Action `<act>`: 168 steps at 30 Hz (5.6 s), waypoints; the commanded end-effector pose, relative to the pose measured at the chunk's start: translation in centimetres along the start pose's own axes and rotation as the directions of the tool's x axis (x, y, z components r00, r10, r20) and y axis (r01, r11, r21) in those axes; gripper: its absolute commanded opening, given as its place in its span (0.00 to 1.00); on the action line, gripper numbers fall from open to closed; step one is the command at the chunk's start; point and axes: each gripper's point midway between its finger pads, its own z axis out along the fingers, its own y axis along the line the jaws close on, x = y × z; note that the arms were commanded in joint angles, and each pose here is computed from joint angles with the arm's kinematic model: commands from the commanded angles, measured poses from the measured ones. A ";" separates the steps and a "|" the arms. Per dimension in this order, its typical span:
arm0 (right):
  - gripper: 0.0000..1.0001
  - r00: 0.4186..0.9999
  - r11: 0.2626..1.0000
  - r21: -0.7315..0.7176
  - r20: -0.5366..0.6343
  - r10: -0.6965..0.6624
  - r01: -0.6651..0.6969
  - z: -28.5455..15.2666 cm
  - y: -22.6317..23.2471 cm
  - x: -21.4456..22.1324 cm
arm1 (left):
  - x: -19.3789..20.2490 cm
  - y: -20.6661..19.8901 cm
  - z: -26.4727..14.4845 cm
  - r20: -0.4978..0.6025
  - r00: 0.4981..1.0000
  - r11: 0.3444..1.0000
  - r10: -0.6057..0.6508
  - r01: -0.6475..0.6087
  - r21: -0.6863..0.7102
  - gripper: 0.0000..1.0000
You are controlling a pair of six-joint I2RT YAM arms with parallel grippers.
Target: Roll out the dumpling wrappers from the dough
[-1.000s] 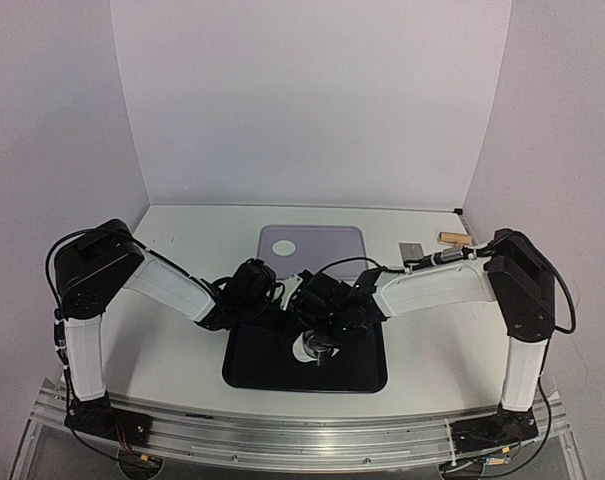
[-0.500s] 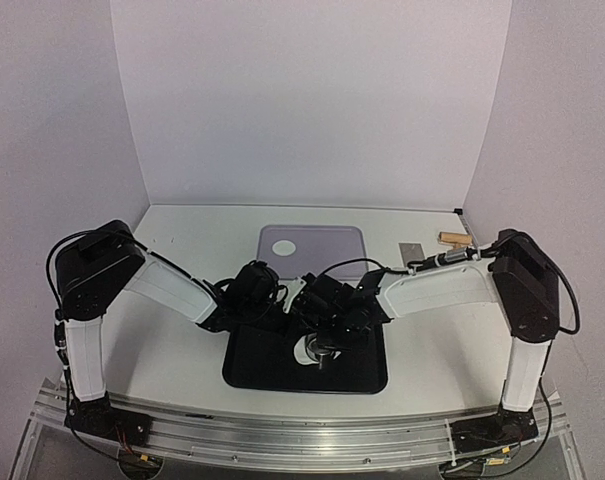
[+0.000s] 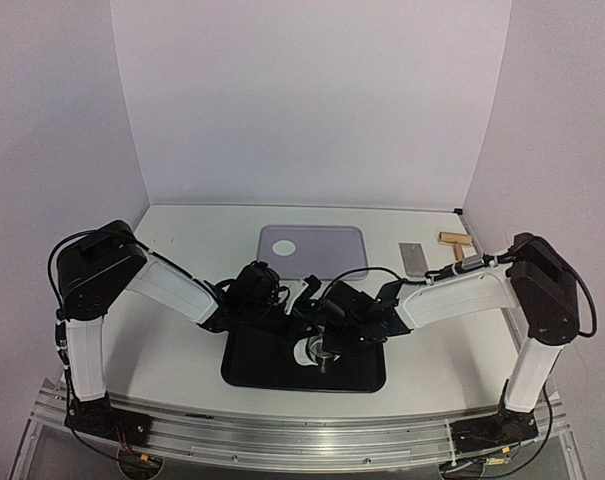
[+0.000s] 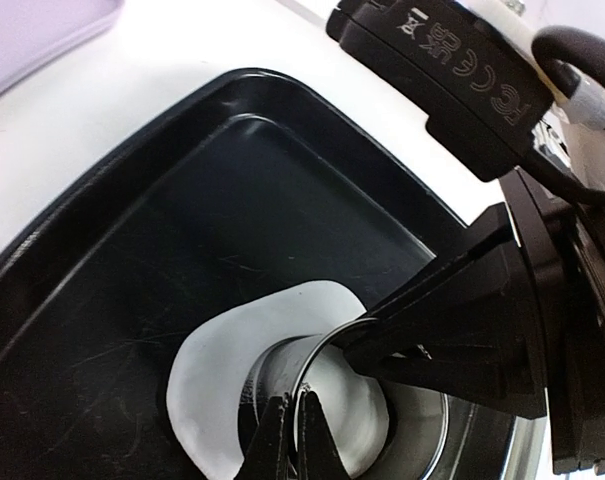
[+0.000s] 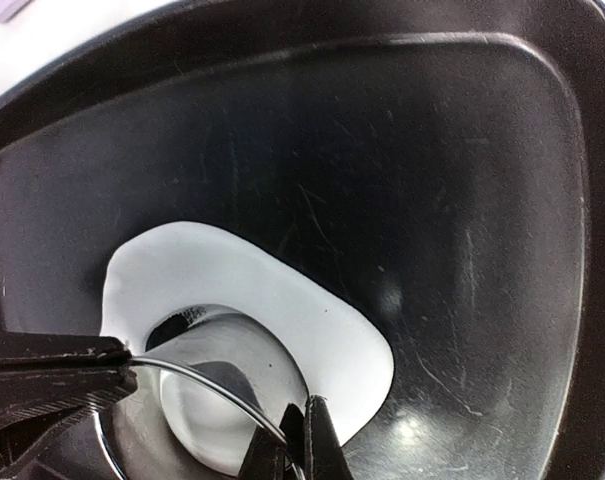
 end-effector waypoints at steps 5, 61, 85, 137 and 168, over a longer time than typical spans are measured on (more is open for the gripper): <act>0.00 0.993 0.938 0.327 -0.022 -0.118 0.119 2.6 -4.7 -1.7 | 15.2 4.4 -2.4 -0.459 0.868 0.973 -0.187 0.101 -0.207 0.00; 0.00 0.980 0.963 0.236 -0.176 -0.089 0.130 2.0 -4.1 1.7 | 16.9 1.9 -3.4 -0.540 0.812 0.971 -0.223 0.136 -0.198 0.00; 0.18 0.983 0.970 0.170 -0.085 -0.163 0.175 -0.5 0.5 -2.2 | 14.9 2.9 -2.7 -0.516 0.846 0.975 -0.134 0.019 -0.222 0.00; 0.44 0.977 0.974 0.076 -0.044 -0.209 0.212 -3.6 2.6 -3.6 | 13.2 1.0 -1.8 -0.513 0.851 0.984 -0.115 0.028 -0.175 0.23; 0.00 0.986 0.986 0.047 -0.068 -0.154 0.157 -3.8 3.4 -2.7 | 9.9 0.2 -1.7 -0.500 0.862 0.993 -0.081 0.026 -0.117 0.36</act>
